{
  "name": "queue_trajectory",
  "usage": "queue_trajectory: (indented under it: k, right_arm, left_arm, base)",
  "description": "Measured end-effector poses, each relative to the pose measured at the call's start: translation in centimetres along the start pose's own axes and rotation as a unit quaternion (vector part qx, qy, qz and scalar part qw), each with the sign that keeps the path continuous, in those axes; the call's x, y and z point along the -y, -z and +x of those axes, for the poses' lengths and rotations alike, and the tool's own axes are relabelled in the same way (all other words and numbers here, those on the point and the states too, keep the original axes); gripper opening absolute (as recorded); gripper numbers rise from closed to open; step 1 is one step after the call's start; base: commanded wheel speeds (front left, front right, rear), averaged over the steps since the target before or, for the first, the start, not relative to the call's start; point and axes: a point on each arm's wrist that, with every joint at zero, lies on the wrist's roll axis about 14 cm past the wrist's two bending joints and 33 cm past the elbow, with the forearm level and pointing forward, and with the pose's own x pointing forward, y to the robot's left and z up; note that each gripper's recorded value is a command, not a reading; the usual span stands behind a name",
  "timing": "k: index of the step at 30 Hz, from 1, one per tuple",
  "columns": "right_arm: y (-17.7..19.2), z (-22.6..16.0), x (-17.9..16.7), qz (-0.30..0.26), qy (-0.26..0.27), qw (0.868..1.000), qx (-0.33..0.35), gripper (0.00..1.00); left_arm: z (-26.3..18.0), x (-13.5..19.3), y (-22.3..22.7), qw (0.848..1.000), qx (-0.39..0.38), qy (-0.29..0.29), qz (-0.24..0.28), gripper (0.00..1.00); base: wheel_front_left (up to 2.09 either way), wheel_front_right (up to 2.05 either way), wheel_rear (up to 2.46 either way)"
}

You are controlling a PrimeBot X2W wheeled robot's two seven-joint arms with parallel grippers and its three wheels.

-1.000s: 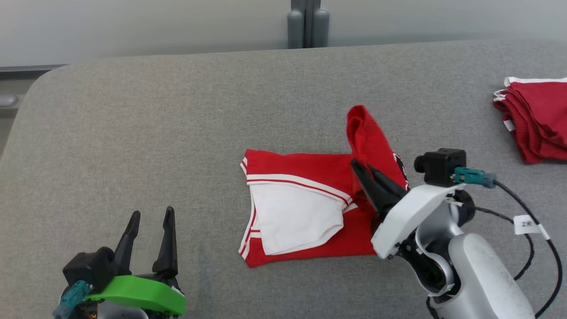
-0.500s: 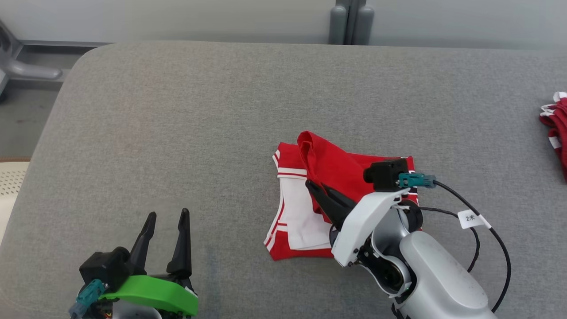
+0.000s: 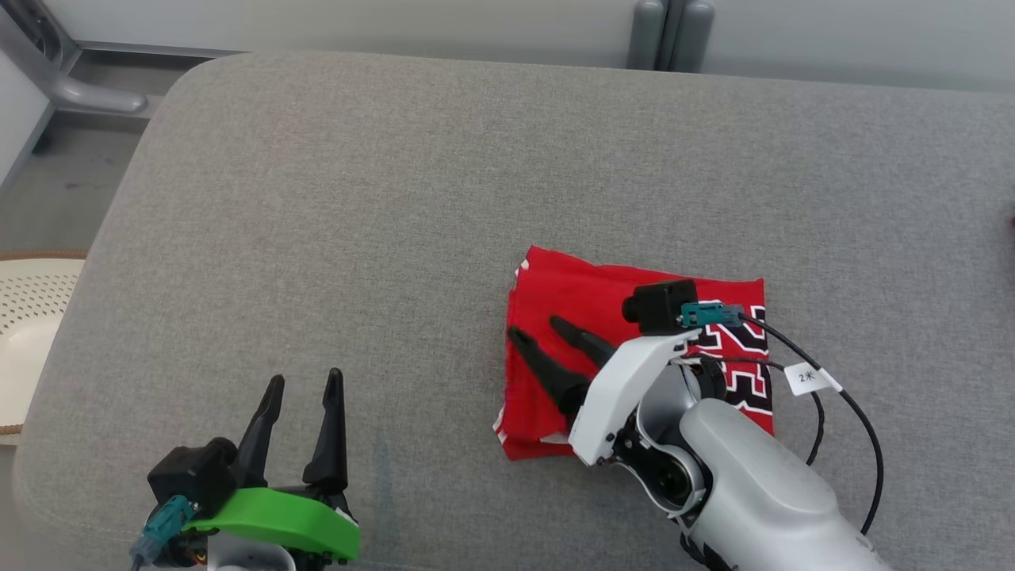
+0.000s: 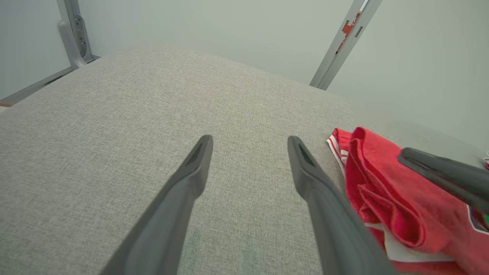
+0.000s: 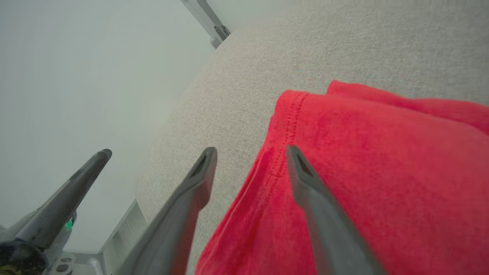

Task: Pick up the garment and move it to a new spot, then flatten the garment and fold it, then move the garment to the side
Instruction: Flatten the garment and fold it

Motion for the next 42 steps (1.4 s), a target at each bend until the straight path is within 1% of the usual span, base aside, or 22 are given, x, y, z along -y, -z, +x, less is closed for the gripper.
queue_trajectory:
  k: [6, 9, 12, 14, 18, 22, 27, 32, 35, 40, 42]
  right_arm:
    - [-1.9, 0.2, -0.6, -0.002, -0.011, 0.999, 0.046, 1.0]
    - [-4.0, -0.3, 1.4, -0.037, 0.017, 0.995, 0.088, 1.0]
    - [-5.7, -1.7, 4.5, -0.075, 0.059, 0.988, 0.125, 1.0]
    - [-6.8, -2.8, 6.1, -0.103, 0.084, 0.98, 0.147, 1.0]
    - [-8.9, -5.0, 8.4, -0.152, 0.125, 0.963, 0.182, 1.0]
    - [-9.9, -7.9, 10.1, -0.179, 0.168, 0.947, 0.207, 1.0]
    - [-10.1, -11.6, 10.7, -0.195, 0.211, 0.929, 0.234, 1.0]
    - [-9.6, -15.3, 10.6, -0.194, 0.248, 0.913, 0.259, 1.0]
    - [-9.1, -17.1, 10.3, -0.193, 0.265, 0.906, 0.268, 1.0]
    - [-8.8, -19.1, 9.6, -0.189, 0.277, 0.898, 0.285, 1.0]
    - [-8.8, -20.0, 9.4, -0.173, 0.279, 0.896, 0.298, 1.0]
  left_arm:
    - [0.4, 0.5, 0.2, 1.0, -0.001, 0.008, -0.001, 1.0]
    - [0.7, 1.1, 0.2, 1.0, 0.0, 0.016, -0.002, 1.0]
    - [1.2, 1.7, 0.1, 1.0, 0.003, 0.025, 0.0, 1.0]
    - [1.6, 2.2, -0.1, 0.999, 0.007, 0.035, 0.002, 1.0]
    - [2.6, 3.3, -0.5, 0.999, 0.016, 0.051, 0.005, 1.0]
    - [3.5, 4.3, -1.0, 0.998, 0.026, 0.064, 0.01, 1.0]
    - [3.9, 5.0, -1.3, 0.997, 0.035, 0.069, 0.009, 1.0]
    - [3.3, 5.0, -1.5, 0.997, 0.042, 0.068, 0.009, 1.0]
    - [2.7, 4.9, -1.6, 0.996, 0.047, 0.068, 0.013, 1.0]
    - [1.6, 4.6, -1.3, 0.996, 0.047, 0.066, 0.021, 1.0]
    - [1.3, 4.6, -1.3, 0.996, 0.048, 0.067, 0.023, 1.0]
  base:
    - [0.0, 0.0, 0.0]
    - [0.0, 0.0, 0.0]
    - [0.0, 0.0, 0.0]
    - [0.0, 0.0, 0.0]
    - [0.0, 0.0, 0.0]
    - [0.0, 0.0, 0.0]
    - [0.0, 0.0, 0.0]
    - [0.0, 0.0, 0.0]
    - [0.0, 0.0, 0.0]
    - [0.0, 0.0, 0.0]
    - [0.0, 0.0, 0.0]
